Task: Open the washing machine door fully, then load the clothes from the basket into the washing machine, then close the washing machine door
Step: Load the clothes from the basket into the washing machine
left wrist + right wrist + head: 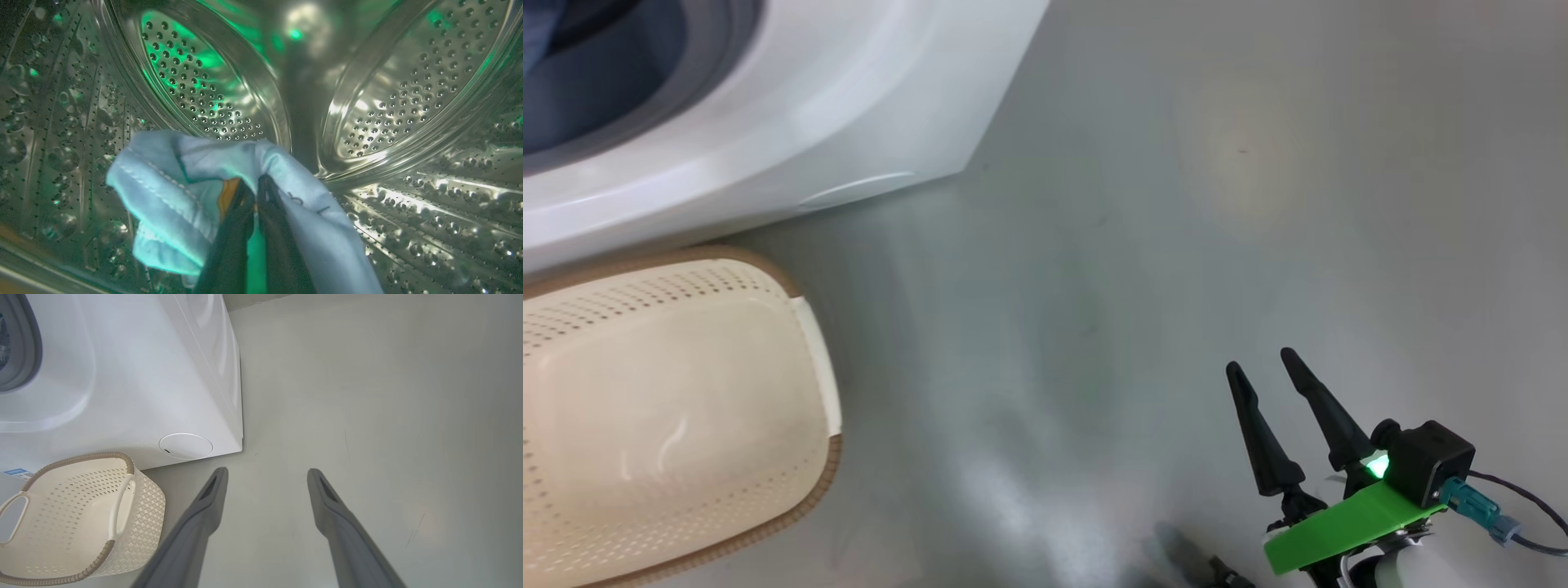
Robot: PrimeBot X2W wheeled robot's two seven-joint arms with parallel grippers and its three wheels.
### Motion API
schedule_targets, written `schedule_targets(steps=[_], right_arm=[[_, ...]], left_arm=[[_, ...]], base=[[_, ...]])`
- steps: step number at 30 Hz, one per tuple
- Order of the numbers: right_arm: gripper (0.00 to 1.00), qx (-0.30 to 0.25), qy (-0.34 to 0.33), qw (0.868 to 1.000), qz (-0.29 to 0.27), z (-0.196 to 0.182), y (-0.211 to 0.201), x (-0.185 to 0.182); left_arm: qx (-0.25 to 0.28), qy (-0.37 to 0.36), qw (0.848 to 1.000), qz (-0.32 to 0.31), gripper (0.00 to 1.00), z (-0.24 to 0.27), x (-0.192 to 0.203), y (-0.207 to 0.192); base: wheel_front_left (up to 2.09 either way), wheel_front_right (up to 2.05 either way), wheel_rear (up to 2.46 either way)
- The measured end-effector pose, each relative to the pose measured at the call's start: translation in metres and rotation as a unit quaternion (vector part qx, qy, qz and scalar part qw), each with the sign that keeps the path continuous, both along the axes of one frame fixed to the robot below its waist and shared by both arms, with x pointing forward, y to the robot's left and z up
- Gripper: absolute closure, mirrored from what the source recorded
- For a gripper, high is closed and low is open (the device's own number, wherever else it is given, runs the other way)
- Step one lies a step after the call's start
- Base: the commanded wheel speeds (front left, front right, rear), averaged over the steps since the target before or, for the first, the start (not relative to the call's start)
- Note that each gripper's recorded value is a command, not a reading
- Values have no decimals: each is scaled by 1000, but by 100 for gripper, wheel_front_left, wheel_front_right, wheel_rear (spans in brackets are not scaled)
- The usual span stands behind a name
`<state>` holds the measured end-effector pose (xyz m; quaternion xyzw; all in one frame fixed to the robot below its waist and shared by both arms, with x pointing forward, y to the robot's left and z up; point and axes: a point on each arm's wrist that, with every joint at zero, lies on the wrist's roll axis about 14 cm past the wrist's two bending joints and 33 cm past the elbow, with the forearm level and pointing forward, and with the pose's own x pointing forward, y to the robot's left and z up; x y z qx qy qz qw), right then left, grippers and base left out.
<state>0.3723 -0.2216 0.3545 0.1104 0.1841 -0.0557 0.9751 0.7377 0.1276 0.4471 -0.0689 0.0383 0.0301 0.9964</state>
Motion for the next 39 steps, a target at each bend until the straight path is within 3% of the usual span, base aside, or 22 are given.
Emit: schedule_targets(steps=[10, 21, 32, 33, 34, 36, 38, 39], right_arm=[[0, -2, 25, 1000, -12, -12, -5, -11], [0, 0, 39, 999, -16, -20, -5, -14], [0, 7, 34, 999, -19, -16, -2, -15], [0, 7, 33, 999, -19, -15, -2, -15], [0, 7, 32, 999, -19, -15, -2, -15], [0, 7, 30, 999, -19, -13, -2, -15], [0, 8, 28, 999, -19, -12, -2, -15], [0, 8, 26, 999, -19, -10, -2, -15]], left_arm=[[-23, -34, 999, 23, 100, 14, 28, 2], [-63, -161, 983, 64, 100, 83, 41, 26], [-12, -74, 997, 20, 99, 25, 33, 3], [-10, -63, 998, 13, 93, 19, 32, 0], [-6, -54, 998, 10, 93, 16, 31, -2], [-3, -40, 999, 2, 61, 12, 30, -7], [0, -33, 999, -1, 13, 11, 30, -9], [11, -17, 1000, -7, 0, 9, 29, -11]], base=[[0, 0, 0], [0, 0, 0], [0, 0, 0], [0, 0, 0], [0, 0, 0], [0, 0, 0], [0, 0, 0], [0, 0, 0]])
